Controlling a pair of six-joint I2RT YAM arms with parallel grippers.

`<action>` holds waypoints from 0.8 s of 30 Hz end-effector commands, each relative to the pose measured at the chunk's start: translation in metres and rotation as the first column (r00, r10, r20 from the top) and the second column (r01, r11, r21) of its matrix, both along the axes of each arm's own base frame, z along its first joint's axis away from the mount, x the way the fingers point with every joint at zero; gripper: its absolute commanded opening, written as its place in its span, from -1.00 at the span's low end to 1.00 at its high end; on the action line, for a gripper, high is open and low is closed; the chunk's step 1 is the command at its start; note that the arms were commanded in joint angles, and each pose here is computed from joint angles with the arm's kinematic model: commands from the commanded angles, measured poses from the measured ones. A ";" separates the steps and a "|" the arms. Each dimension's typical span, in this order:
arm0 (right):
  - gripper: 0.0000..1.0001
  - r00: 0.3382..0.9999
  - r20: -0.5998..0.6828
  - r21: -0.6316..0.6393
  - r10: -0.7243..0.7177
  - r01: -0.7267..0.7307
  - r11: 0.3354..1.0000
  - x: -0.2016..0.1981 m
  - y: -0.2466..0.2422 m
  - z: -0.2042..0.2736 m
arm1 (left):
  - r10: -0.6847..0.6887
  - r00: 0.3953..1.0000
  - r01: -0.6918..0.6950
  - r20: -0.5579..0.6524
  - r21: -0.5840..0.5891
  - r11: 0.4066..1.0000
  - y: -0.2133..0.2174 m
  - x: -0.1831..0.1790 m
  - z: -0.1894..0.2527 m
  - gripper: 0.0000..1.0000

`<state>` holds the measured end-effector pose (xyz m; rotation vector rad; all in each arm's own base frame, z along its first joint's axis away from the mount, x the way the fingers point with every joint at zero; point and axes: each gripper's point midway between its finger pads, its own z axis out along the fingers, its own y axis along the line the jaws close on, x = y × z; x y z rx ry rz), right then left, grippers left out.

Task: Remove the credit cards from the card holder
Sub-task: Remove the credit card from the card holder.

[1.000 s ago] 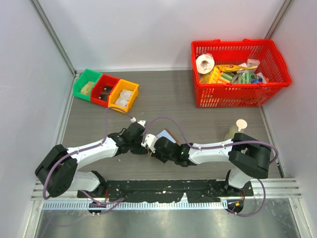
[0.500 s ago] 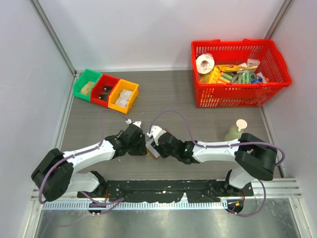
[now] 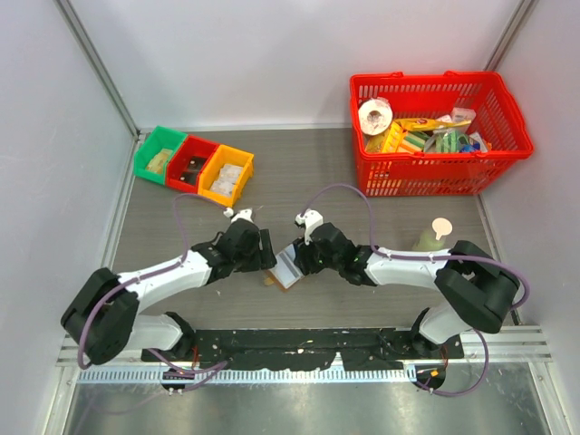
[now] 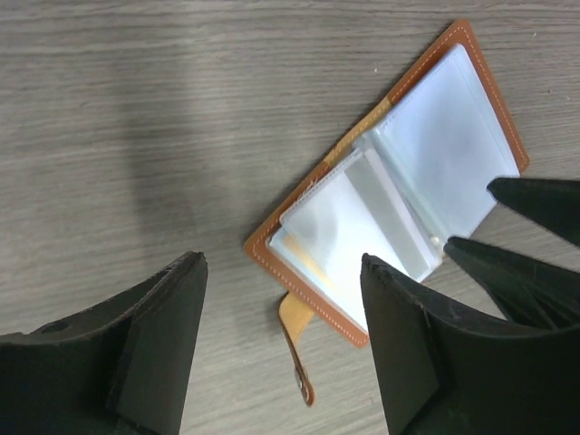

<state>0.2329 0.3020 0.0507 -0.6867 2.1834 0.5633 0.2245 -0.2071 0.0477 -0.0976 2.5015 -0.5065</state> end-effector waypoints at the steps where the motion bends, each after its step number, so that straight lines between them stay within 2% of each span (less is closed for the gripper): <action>1: -0.08 1.000 -0.024 0.080 0.005 -0.003 0.997 -0.002 0.012 0.003 | -0.045 0.997 0.049 0.057 -0.080 0.996 -0.029 0.028 0.017 0.38; 14: -0.26 0.998 -0.066 0.031 0.006 -0.004 1.000 -0.006 0.005 -0.015 | -0.063 0.998 0.064 0.010 -0.086 0.994 -0.043 0.039 0.000 0.05; 24: -0.38 0.995 -0.099 -0.027 0.009 -0.012 1.000 -0.010 0.000 -0.027 | -0.049 0.999 0.046 -0.023 -0.124 0.991 -0.047 0.036 -0.001 -0.01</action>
